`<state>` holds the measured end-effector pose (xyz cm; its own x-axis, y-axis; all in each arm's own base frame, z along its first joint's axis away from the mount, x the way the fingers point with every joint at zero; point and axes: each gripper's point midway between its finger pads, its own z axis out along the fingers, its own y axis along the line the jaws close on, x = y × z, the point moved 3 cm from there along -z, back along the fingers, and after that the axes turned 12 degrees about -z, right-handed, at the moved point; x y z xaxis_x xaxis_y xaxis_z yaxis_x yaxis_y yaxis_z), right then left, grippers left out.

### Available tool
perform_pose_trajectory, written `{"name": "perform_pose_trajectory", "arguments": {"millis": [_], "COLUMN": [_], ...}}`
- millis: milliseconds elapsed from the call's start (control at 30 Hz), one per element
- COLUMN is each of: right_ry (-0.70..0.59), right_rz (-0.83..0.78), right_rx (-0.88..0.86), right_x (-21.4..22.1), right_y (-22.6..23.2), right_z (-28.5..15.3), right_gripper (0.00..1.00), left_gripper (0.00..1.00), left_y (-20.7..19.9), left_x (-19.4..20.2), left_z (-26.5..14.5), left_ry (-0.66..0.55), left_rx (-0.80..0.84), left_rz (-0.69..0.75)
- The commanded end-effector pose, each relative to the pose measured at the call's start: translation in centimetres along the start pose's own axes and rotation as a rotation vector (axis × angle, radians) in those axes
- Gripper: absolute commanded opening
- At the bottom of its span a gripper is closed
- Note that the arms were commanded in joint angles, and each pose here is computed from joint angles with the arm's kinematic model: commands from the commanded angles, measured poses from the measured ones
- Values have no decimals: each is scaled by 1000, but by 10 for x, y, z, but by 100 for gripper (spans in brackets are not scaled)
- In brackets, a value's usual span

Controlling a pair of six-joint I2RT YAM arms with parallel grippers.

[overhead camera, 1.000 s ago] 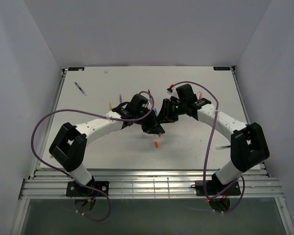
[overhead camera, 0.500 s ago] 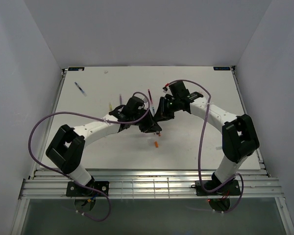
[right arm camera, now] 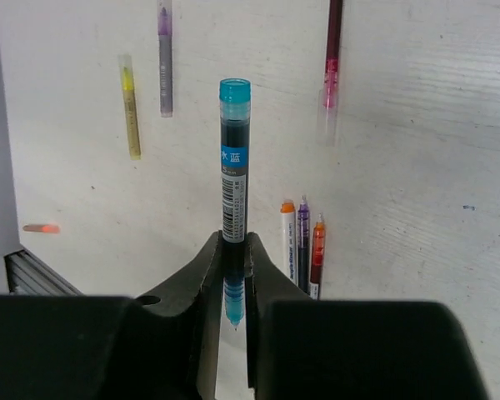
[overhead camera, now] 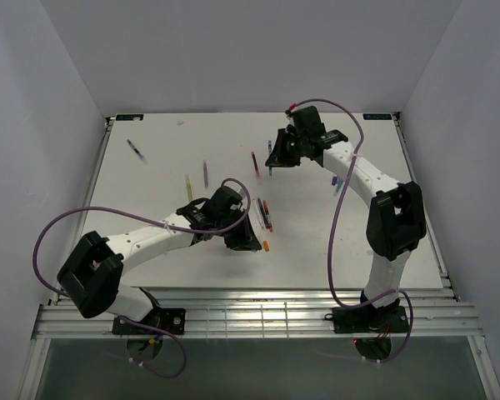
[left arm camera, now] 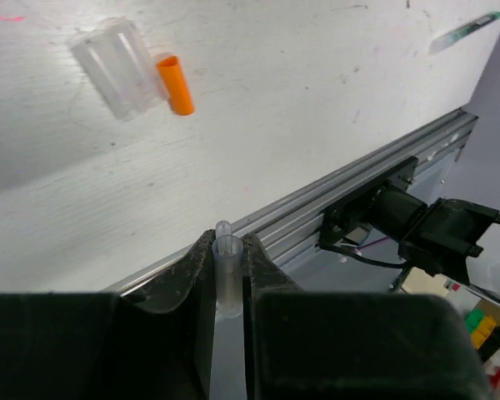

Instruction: Open the pen caps

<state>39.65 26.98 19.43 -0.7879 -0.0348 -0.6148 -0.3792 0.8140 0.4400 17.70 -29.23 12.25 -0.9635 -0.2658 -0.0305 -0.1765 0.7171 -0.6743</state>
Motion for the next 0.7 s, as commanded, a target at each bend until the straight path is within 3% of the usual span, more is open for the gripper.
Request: {"name": "perform_pose_trajectory", "arguments": {"millis": [0, 133, 500, 667], "right_ry": [45, 148, 270, 328], "right_rz": [-129, -129, -116, -116], "right_rx": [58, 60, 51, 50], "right_x": [14, 55, 102, 118], "right_y": [-11, -25, -42, -46], "right_z": [-4, 2, 18, 28], "right_gripper": [8, 8, 8, 8], "left_gripper": [0, 0, 0, 9], "left_y": [14, 40, 51, 51], "left_x": [-15, -16, -14, -20], "left_z": [-13, -6, 35, 49], "left_ry": [-97, -70, 25, 38], "left_rx": [-89, -219, -212, -221], "left_rz": [-9, -18, -3, -7]}}
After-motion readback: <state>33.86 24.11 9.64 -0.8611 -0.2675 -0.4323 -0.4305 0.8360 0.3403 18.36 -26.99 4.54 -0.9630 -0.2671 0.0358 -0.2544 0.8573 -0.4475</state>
